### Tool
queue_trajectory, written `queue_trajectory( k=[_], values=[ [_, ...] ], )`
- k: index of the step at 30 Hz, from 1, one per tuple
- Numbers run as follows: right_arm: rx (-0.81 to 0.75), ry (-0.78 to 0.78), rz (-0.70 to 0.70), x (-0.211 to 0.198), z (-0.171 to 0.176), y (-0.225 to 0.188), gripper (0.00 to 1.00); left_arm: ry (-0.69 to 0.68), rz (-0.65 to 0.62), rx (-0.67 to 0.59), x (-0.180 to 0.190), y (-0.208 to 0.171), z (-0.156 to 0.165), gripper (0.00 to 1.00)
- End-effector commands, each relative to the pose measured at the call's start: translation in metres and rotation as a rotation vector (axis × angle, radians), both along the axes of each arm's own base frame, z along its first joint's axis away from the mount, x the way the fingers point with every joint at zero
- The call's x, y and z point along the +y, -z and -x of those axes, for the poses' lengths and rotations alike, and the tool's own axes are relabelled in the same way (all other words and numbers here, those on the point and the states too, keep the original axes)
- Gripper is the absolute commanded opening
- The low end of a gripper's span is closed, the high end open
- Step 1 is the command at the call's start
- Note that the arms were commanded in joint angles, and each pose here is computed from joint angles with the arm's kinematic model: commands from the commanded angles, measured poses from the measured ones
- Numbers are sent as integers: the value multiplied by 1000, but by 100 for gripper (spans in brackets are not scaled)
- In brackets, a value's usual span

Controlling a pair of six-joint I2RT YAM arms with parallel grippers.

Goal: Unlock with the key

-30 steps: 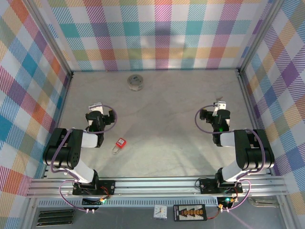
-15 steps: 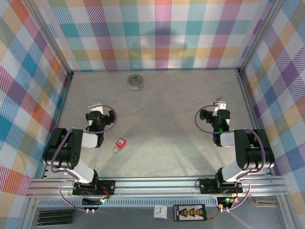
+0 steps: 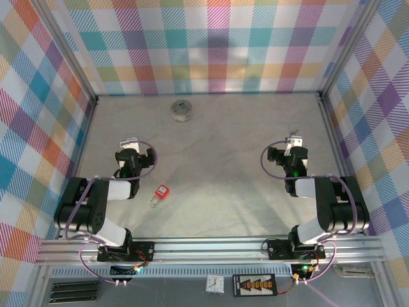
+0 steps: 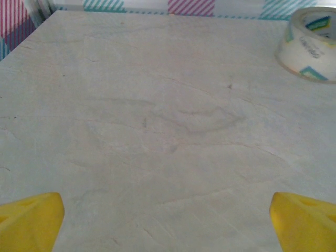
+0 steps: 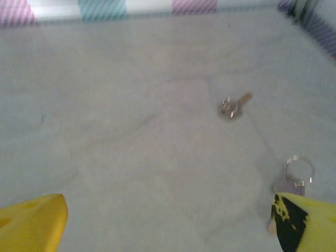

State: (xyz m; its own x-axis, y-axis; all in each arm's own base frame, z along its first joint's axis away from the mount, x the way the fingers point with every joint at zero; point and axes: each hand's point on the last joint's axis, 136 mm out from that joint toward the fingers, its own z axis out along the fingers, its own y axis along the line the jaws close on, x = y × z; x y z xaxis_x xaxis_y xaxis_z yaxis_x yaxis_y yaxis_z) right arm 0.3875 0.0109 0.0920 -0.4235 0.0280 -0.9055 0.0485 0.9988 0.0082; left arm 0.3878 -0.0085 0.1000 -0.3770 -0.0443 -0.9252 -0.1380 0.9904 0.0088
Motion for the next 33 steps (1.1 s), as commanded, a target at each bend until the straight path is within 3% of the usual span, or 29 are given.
queue_trajectory(
  k=[1,7,13,17,21,27,31,33],
  values=[
    [60,-3,14,9,1,-43,99,1,-28,-33,-11,-42,10,100],
    [154,-86,-171,35,50,-95,99,66,211,-55,-45,-100,34,100],
    [302,-8,-300,32,104,-118,99,227,451,42,-92,-128,65,100],
    [353,117,-303,7,115,-117,99,326,527,108,-120,-130,83,100],
    [430,265,-321,-37,97,-98,97,425,544,172,-148,-129,104,100],
    [528,396,-380,-97,43,-52,78,520,570,218,-176,-126,136,100],
    [595,384,-420,-105,13,-24,60,523,567,244,-177,-118,148,100],
    [610,398,-429,-109,3,-12,57,505,554,269,-172,-110,154,100]
  ],
)
